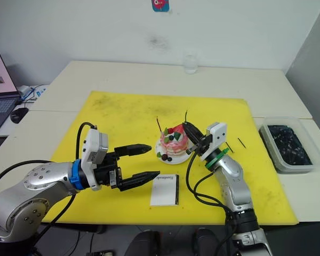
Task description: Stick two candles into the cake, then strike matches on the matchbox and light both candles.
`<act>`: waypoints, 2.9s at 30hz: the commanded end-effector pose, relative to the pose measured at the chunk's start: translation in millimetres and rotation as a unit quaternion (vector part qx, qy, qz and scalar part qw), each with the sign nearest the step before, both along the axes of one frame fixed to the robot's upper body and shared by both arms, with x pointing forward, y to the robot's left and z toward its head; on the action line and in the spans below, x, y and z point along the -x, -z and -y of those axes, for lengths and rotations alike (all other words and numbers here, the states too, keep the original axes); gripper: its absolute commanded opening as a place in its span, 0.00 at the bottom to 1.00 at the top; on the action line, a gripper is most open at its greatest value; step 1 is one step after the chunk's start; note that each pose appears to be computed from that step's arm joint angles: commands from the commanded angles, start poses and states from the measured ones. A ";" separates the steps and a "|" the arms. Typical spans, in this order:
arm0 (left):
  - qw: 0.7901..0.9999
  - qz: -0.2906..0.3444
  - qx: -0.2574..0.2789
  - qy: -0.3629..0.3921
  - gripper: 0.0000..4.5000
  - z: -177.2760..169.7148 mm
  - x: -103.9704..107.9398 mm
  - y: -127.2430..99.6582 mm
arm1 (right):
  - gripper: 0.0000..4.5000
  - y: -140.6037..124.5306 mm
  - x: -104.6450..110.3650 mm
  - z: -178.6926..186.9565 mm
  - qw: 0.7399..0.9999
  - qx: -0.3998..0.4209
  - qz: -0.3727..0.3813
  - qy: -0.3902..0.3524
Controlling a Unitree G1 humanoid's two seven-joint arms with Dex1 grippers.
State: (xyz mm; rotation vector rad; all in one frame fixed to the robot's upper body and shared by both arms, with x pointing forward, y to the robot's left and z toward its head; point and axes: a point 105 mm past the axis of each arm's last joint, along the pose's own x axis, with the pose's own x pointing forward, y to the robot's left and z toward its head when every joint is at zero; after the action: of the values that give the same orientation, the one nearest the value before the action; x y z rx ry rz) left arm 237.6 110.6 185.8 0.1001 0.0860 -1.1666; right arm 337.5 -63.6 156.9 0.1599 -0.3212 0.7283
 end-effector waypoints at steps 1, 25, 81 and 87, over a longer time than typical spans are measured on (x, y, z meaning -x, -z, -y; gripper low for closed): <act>1.000 0.009 0.006 0.009 1.00 3.6 2.6 -5.7 | 0.01 -10.7 1.0 -1.2 1.000 -0.001 0.027 0.000; 1.000 0.013 -0.003 0.023 1.00 8.2 2.9 -5.4 | 0.01 -7.7 14.7 -6.0 0.999 0.008 0.051 0.002; 0.999 0.016 -0.008 0.034 1.00 10.2 2.6 1.1 | 0.01 25.1 17.9 -12.2 1.000 0.012 0.014 0.023; 0.999 0.016 -0.008 0.036 1.00 11.2 4.1 2.7 | 0.15 13.0 17.1 -5.5 0.999 -0.008 0.023 0.031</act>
State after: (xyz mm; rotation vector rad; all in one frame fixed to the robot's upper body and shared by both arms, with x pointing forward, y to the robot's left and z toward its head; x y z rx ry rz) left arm 236.5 103.3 175.9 0.1187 0.1121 -1.2199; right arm 322.4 -57.0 131.0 0.1295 -0.3280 0.6672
